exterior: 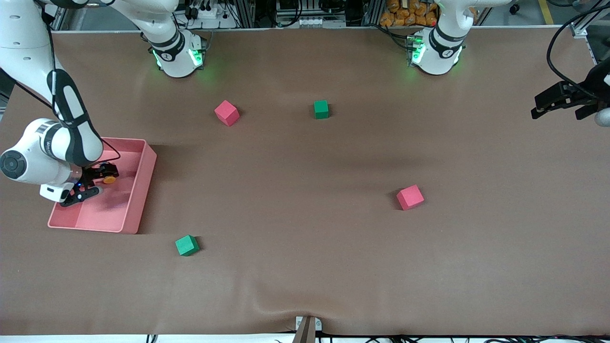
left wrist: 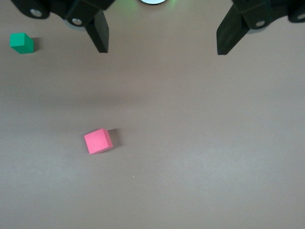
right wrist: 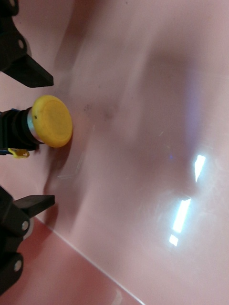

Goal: Place and upright button with both arms
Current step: 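Close the right gripper on the yellow button's black body, then lift the button out of the pink tray with the right gripper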

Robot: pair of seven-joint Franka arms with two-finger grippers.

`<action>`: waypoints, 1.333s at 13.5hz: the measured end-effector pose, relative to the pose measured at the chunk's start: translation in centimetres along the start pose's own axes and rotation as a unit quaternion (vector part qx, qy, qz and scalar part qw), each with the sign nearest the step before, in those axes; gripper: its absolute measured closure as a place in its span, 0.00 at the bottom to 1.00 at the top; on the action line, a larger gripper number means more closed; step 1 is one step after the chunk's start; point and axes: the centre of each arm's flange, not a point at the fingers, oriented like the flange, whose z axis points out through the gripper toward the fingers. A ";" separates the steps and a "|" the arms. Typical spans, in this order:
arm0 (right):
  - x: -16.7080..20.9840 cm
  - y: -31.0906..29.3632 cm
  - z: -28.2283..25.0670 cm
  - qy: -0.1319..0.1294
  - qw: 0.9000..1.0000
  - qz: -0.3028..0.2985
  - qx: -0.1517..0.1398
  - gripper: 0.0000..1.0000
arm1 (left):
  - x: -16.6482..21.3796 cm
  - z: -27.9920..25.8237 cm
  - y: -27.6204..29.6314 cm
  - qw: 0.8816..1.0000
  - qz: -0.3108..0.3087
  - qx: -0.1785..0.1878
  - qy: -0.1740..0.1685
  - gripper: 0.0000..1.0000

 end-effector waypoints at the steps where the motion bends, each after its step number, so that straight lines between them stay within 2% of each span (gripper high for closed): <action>1: -0.1 0.0 0.1 -0.001 1.000 0.000 0.001 0.00 | 0.0 0.0 0.0 1.000 0.000 0.000 0.000 0.00; 6: -0.3 -0.1 0.2 -0.002 1.000 0.001 0.002 0.00 | 0.0 0.0 0.0 1.000 0.000 0.000 0.000 0.00; 8: -0.3 -0.1 0.2 -0.002 1.000 0.001 0.002 0.04 | 0.0 0.0 0.0 1.000 0.000 0.000 0.000 0.00; 9: -0.4 -0.1 0.2 -0.003 1.000 0.001 0.003 0.13 | 0.0 0.0 0.0 1.000 0.000 0.000 0.000 0.00; 13: -0.4 -0.1 -0.1 0.000 1.000 0.001 0.001 0.59 | 0.0 0.0 0.0 1.000 0.000 0.000 0.000 0.00; 14: -0.3 -0.1 -0.3 0.001 1.000 0.000 0.000 0.67 | 0.0 0.0 0.0 1.000 0.000 0.000 0.000 0.00; 18: 0.3 -0.5 -3.0 0.015 1.000 -0.011 -0.007 0.67 | 0.0 0.0 0.0 1.000 0.000 0.000 0.000 0.00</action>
